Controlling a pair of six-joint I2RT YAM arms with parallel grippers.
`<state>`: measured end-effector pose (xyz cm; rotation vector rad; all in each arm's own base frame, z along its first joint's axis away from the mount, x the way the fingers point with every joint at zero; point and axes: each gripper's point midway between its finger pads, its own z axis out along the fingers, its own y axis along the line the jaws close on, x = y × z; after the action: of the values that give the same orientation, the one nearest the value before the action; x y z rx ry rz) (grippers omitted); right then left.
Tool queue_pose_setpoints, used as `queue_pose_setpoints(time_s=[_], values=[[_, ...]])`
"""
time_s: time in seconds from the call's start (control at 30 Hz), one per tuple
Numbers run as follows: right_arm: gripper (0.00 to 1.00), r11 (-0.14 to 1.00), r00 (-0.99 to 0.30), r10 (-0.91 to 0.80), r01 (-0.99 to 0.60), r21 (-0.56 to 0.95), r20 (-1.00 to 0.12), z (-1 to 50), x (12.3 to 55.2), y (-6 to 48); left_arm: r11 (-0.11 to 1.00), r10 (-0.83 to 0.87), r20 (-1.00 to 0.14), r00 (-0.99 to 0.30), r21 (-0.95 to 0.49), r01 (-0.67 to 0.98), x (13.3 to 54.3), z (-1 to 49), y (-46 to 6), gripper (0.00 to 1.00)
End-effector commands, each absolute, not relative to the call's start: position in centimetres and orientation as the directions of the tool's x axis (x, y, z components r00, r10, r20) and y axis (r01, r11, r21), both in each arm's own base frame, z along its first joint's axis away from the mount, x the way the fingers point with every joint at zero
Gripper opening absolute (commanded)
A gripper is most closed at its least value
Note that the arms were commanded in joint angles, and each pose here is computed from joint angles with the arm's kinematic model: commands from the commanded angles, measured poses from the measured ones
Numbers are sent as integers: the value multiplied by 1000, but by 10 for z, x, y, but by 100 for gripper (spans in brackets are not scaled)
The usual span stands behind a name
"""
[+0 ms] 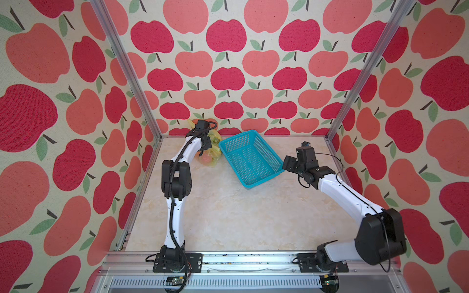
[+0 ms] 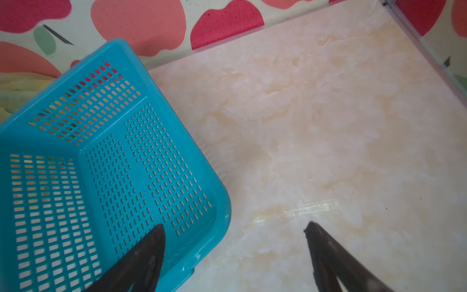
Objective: Untie the knot of the plastic bag and take out the fruit
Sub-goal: Move the plastic bag to the center of the table.
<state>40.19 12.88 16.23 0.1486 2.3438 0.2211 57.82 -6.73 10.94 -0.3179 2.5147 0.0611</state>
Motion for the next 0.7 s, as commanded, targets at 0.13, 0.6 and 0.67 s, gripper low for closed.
queue_pose_setpoints(time_s=[0.13,0.6,0.67], values=[[90,964,-808,41,-123,236,-587,135,427,168,987,-156,-597,-787,-68,-144,518,151,-99,1],[66,989,-834,135,78,128,-535,106,408,126,932,-346,-681,-646,-328,-153,362,166,-114,1],[62,985,-826,169,125,118,-538,106,395,113,918,-373,-696,-613,-373,-135,347,171,-122,1]])
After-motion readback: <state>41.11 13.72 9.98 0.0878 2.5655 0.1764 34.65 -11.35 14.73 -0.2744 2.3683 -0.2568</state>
